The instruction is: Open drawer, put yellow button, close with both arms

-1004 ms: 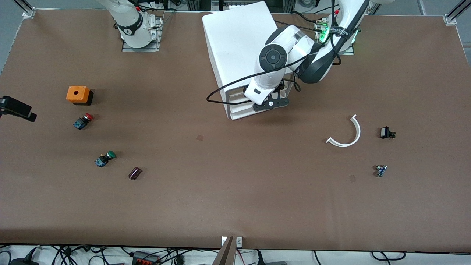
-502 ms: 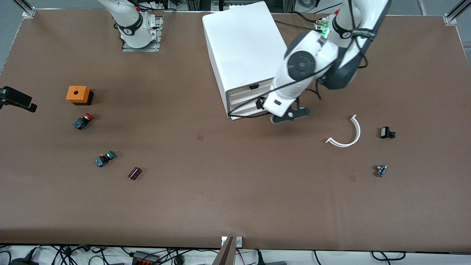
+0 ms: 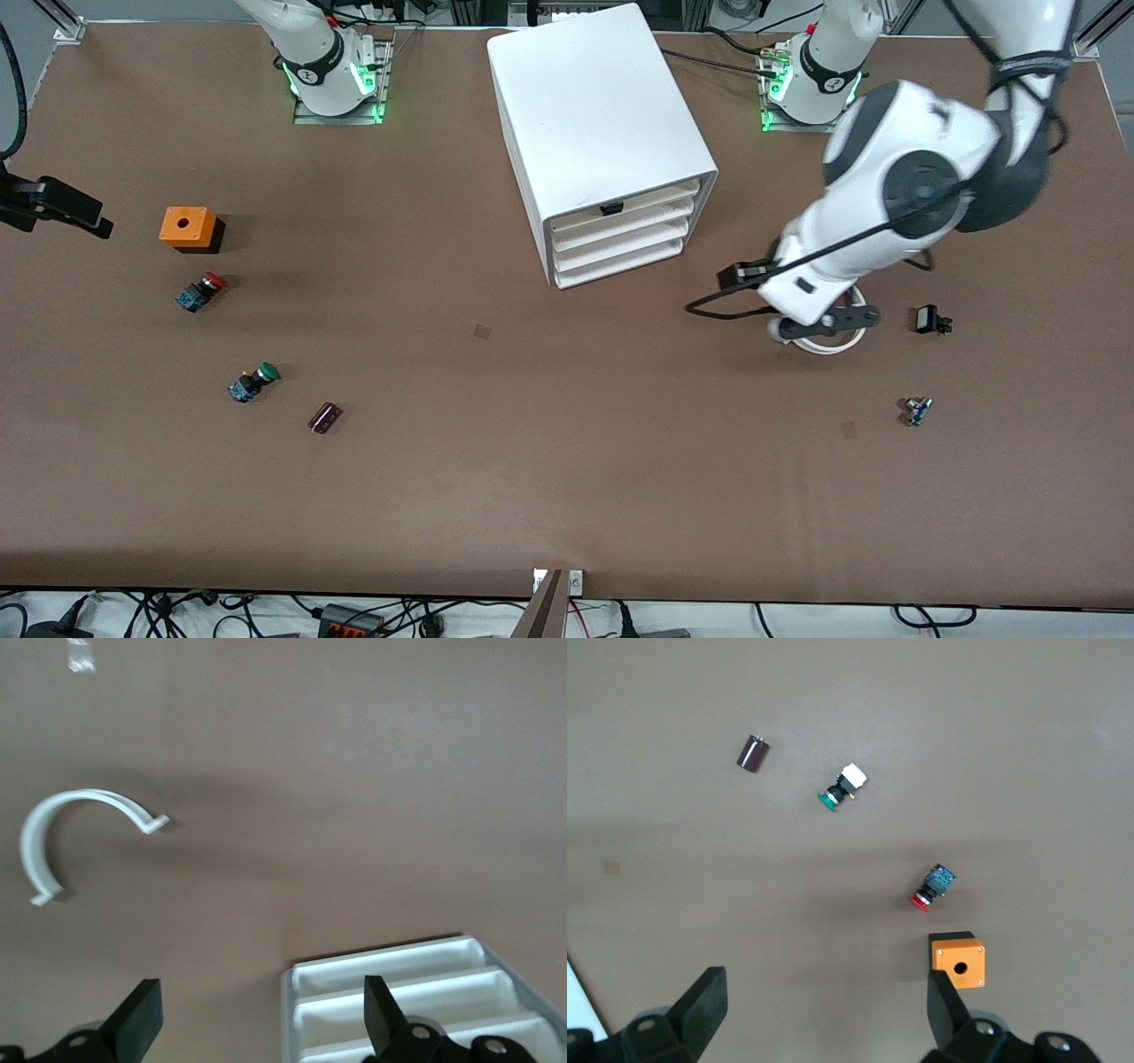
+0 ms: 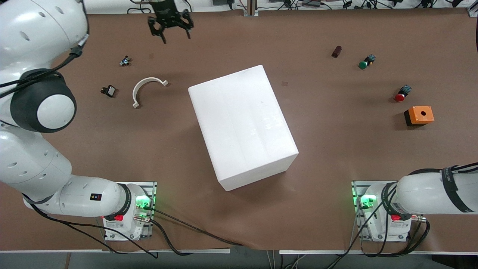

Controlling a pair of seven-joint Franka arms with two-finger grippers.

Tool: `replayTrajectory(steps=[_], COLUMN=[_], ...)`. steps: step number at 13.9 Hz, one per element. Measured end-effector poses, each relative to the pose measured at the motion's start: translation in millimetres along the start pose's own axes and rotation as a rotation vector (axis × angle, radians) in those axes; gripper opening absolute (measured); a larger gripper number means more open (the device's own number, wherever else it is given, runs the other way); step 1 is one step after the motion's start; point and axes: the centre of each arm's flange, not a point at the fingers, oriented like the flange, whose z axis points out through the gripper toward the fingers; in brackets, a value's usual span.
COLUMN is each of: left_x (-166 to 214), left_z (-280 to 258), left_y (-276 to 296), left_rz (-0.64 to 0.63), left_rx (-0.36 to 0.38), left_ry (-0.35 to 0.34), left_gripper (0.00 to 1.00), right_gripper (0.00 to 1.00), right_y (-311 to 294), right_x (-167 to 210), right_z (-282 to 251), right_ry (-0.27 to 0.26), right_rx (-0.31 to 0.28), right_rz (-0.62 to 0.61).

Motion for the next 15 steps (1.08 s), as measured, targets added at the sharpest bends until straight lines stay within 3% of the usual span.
replayTrajectory(steps=[3,6,9,15], left_x=[15.0,20.1,8.9,-32.1], left_z=[-28.4,-56.6,-76.7,-90.6], left_y=[-56.9,-108.9,-145.4,-148.0], left_rz=[0.104,0.235,0.281,0.304], left_rx=[-0.007,-0.006,0.021,0.065], left_ry=[-0.011,0.024,0.055,0.223], left_gripper=[1.0,1.0,1.0,1.0], right_gripper=[1.0,1.0,1.0,1.0], right_y=[-3.0,-5.0,-8.4,-9.4], right_x=[-1.0,-0.3,0.1,0.4], right_z=[3.4,3.3,3.5,3.8], right_ry=[-0.003,0.001,0.002,0.003], right_rx=[-0.009,-0.01,-0.009,-0.009], right_rz=[-0.009,-0.013,-0.019,-0.021])
